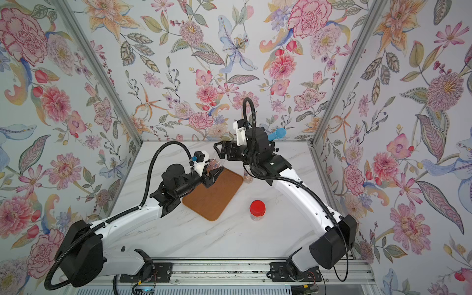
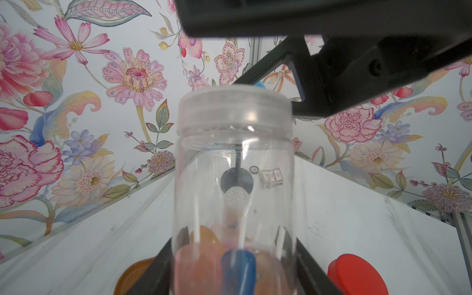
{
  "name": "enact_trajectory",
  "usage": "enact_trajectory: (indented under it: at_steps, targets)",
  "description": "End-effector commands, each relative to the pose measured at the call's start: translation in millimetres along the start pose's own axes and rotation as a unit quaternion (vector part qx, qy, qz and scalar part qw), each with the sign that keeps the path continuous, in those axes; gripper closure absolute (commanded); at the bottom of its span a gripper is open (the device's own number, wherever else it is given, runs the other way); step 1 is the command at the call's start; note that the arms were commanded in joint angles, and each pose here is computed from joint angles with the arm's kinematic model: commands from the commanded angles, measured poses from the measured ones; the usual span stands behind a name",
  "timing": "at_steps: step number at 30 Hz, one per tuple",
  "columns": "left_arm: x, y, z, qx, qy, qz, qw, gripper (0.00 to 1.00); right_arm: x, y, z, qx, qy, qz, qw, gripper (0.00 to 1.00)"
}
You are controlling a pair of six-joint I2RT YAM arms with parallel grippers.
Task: Pour the candies out of the jar
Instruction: Unscrew the lid from the jar.
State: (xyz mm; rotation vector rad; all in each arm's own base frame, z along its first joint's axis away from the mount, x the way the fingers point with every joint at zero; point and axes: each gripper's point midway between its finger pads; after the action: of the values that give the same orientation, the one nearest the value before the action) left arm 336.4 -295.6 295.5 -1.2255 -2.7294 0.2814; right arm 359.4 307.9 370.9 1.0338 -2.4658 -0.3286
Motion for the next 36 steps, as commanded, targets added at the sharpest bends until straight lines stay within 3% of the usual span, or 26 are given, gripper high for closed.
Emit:
enact_trajectory:
  at_steps: [1, 8, 18, 27, 33, 36]
  targets:
    - [8.7, -5.7, -18.4, -0.016, -0.032, -0.002, 0.999, 1.00, -5.6, -7.0, 6.4, -0.018, 0.003, 0.024, 1.000, 0.13]
    - [9.9, -5.0, -15.3, -0.017, -0.028, -0.006, 0.999, 1.00, -9.8, -6.7, 9.3, -0.029, -0.002, 0.016, 0.999, 0.23]
    - [9.0, -6.4, -9.9, -0.015, -0.022, -0.003, 1.000, 1.00, -21.5, 11.9, 17.3, -0.027, -0.002, -0.005, 1.000, 0.30]
    - [8.1, -10.4, -12.9, -0.019, -0.020, 0.006, 1.000, 1.00, -22.5, 11.7, 15.5, -0.023, -0.005, -0.001, 1.000, 0.51]
    - [12.9, -29.3, -25.5, -0.010, -0.037, 0.058, 0.998, 1.00, -12.3, 36.5, 7.2, 0.037, -0.008, -0.087, 0.995, 0.62]
    - [18.8, -49.0, -35.5, -0.001, -0.050, 0.122, 0.991, 1.00, 6.2, 76.3, 7.0, 0.097, -0.008, -0.210, 0.973, 0.65]
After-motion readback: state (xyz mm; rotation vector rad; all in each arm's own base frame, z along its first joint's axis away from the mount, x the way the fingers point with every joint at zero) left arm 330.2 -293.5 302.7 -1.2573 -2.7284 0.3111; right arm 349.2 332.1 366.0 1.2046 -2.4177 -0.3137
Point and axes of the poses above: each gripper's point midway between its finger pads, its own x axis back along the fingers, its own y axis along the line the jaws close on, z = x × y, and after that the axes turned 11 degrees about x, right-handed
